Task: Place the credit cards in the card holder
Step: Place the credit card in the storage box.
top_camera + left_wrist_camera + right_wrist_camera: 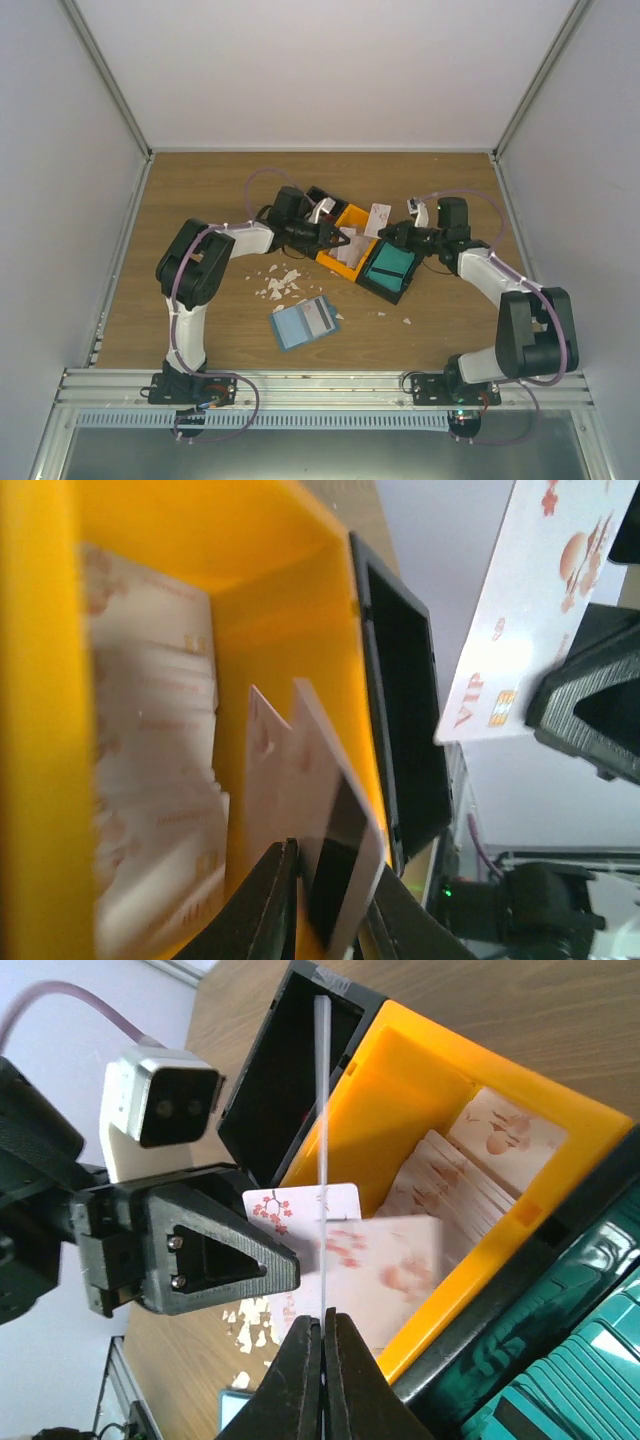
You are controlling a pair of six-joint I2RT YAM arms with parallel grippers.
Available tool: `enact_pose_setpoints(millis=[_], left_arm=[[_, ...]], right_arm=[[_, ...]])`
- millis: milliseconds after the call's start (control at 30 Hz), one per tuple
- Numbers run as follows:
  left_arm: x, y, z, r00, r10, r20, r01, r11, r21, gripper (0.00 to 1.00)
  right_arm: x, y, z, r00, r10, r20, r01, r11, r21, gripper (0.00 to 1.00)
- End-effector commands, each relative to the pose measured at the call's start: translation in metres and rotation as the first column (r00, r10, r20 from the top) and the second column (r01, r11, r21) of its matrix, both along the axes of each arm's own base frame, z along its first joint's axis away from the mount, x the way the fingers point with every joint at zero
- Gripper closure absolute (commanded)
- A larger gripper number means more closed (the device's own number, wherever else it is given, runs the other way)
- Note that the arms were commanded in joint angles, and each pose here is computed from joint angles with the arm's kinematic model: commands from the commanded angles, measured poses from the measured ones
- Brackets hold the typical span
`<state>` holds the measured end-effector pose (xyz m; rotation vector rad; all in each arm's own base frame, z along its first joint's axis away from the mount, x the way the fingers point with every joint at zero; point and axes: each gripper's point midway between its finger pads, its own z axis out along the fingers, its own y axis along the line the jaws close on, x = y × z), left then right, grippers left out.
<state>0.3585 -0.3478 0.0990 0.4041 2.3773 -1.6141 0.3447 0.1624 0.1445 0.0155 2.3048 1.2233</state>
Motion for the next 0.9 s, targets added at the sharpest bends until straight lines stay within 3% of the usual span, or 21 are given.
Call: enact_pose_setpoints(millis=[0, 133, 267, 400, 633, 867], left_arm=[[0.016, -0.016, 0.009, 0.991, 0.024, 0.132, -0.037, 0.994, 0.104, 0.82], [0.027, -0.012, 0.007, 0.981, 0.073, 0.181, -0.108, 0.975, 0.192, 0.78], [0.026, -0.009, 0.016, 0.971, 0.078, 0.224, -0.133, 0.961, 0.242, 0.61], [0.022, -0.002, 0.032, 0.959, 0.093, 0.267, -0.166, 0.949, 0.269, 0.51], [-0.011, 0.015, 0.092, 0.932, 0.147, 0.330, -0.199, 0.972, 0.128, 0.37], [-0.058, 0.033, 0.138, 0.911, 0.188, 0.366, -0.176, 0.982, -0.067, 0.25]], right_arm=[[0.004, -0.009, 0.006, 0.999, -0.026, 0.041, 0.028, 0.998, -0.057, 1.00], [0.001, -0.011, 0.006, 0.998, -0.027, 0.049, 0.031, 0.996, -0.078, 1.00], [-0.003, -0.008, 0.010, 0.998, -0.014, 0.066, 0.021, 0.995, -0.101, 0.99], [-0.010, 0.000, 0.018, 0.995, 0.019, 0.095, -0.008, 0.993, -0.118, 0.99], [-0.039, 0.034, 0.040, 0.972, 0.159, 0.171, -0.149, 0.986, -0.075, 1.00], [-0.090, 0.077, 0.094, 0.868, 0.358, 0.343, -0.401, 0.914, 0.060, 1.00]])
